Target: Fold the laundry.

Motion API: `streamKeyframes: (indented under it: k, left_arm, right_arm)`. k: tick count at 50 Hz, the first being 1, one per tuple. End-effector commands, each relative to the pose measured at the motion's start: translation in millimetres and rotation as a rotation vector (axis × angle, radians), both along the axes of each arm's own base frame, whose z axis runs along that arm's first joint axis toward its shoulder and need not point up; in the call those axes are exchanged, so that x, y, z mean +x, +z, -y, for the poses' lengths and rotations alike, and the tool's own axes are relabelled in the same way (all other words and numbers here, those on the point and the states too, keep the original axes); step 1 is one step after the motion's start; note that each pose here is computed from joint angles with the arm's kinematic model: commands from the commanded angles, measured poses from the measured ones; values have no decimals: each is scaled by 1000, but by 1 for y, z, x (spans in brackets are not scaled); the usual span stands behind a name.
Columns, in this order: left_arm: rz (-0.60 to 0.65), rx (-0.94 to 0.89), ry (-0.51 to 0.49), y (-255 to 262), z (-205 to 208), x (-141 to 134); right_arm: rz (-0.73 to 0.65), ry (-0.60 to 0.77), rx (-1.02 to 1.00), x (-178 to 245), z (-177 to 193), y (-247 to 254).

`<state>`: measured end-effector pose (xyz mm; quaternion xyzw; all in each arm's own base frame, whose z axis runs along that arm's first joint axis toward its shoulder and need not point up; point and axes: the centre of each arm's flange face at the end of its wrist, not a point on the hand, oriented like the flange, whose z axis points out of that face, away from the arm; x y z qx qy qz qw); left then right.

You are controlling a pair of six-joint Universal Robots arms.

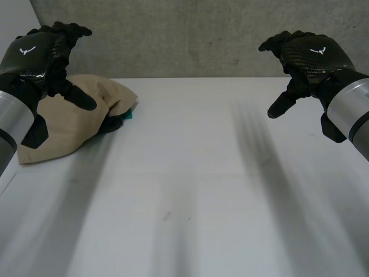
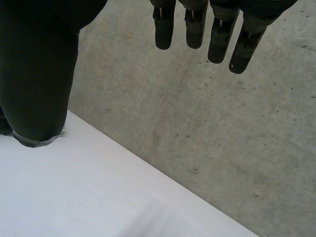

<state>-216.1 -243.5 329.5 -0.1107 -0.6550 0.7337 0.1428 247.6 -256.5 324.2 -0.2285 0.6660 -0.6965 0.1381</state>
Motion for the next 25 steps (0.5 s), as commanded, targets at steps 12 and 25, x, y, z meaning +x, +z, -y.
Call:
streamKeyframes:
  k: [12, 25]
  left_arm:
    - [510, -107, 186, -96, 139, 23]
    - [684, -155, 108, -216, 232, 35]
  right_arm:
    - [-37, 11, -9, 1, -1, -4]
    - [-73, 13, -16, 1, -2, -7]
